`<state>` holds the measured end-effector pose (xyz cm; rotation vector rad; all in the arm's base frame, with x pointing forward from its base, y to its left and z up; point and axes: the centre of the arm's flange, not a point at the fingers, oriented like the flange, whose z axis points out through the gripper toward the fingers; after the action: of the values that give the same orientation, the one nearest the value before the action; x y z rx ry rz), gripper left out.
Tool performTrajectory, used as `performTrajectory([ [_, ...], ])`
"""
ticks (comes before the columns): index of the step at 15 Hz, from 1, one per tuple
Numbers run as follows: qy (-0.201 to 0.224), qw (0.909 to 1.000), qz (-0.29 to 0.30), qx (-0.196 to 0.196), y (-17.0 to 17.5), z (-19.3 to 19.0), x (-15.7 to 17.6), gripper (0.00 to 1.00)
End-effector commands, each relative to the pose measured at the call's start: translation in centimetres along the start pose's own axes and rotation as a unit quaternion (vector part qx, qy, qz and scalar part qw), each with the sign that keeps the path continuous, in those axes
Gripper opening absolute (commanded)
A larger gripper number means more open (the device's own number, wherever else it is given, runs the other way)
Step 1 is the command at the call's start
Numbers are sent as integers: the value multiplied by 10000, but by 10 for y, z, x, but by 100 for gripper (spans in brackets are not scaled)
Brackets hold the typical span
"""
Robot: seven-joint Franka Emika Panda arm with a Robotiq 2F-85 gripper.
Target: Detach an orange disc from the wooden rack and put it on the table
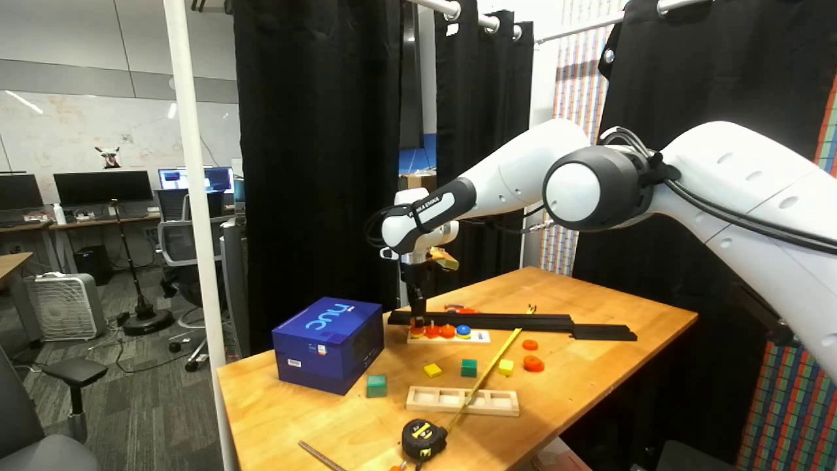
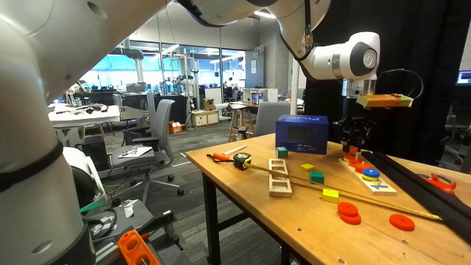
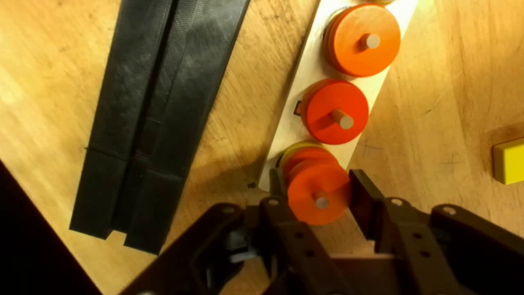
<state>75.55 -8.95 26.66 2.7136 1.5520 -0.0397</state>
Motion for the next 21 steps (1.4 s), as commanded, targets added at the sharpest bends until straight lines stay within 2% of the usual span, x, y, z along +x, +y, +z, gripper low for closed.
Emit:
performTrajectory([
  [1,45,9999,47,-125,-5,-33,-2,19],
  [5,139,9993,183,-303,-15,-61,-12,19],
  [10,274,9950,905,-319,-46,-71,-66,19],
  [15,505,9841,1695,-152,-78,-50,-122,18],
  [21,725,9728,2198,52,-111,-8,-161,18],
])
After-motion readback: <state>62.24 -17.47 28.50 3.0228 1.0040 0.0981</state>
